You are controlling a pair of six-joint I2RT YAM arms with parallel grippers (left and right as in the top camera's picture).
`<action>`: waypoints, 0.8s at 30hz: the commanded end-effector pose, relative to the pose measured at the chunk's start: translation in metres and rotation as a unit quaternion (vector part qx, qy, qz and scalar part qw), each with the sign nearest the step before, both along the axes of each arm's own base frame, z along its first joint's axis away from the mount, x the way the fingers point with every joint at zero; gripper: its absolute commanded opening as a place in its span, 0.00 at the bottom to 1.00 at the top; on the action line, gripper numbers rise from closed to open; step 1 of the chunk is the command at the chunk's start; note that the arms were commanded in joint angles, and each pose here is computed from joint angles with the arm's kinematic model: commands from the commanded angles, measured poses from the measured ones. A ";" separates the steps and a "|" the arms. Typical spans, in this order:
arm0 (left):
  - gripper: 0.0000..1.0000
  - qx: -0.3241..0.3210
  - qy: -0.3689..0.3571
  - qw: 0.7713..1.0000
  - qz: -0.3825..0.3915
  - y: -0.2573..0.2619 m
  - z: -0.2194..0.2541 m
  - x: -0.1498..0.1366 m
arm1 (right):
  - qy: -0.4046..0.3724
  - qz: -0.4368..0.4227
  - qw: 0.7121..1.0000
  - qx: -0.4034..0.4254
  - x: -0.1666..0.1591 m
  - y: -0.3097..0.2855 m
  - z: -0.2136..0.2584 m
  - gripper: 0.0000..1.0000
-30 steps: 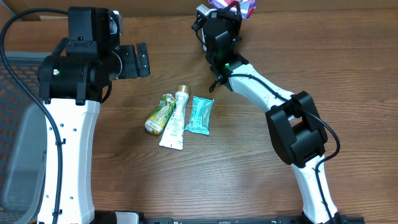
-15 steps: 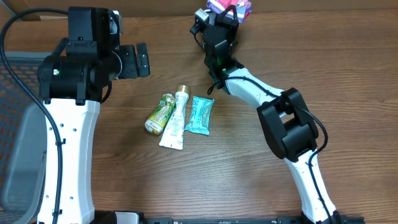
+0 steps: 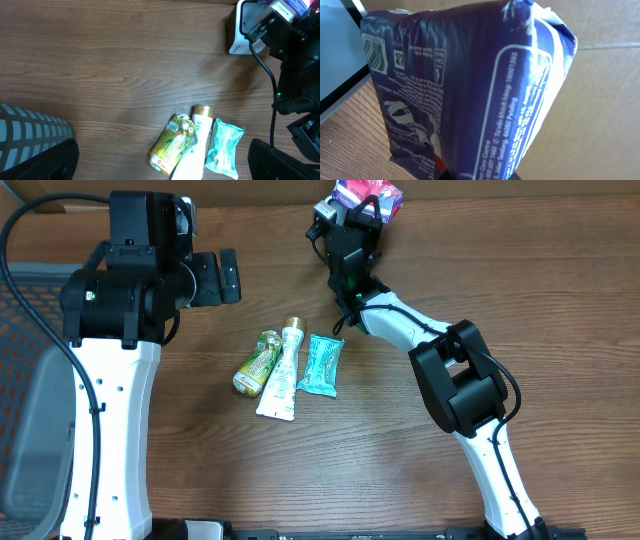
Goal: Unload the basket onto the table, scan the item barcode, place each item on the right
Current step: 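Lift the pouch and hold its barcode up to the white scanner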
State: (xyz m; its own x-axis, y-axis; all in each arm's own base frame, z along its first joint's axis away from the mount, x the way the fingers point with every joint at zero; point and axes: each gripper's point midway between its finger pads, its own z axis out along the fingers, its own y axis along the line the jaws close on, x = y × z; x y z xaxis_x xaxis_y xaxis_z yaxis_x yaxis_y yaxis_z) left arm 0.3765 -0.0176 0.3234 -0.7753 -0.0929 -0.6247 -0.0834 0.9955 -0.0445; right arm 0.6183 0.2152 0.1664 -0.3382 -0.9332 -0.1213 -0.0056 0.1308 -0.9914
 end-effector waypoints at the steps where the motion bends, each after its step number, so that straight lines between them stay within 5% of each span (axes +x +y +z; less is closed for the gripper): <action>1: 1.00 0.011 -0.003 1.000 -0.001 0.004 0.002 0.003 | -0.014 -0.003 1.000 0.017 -0.001 0.003 0.006 0.04; 24: 1.00 0.011 -0.003 1.000 -0.001 0.004 0.002 0.003 | 0.001 -0.009 1.000 0.018 -0.008 0.003 -0.011 0.04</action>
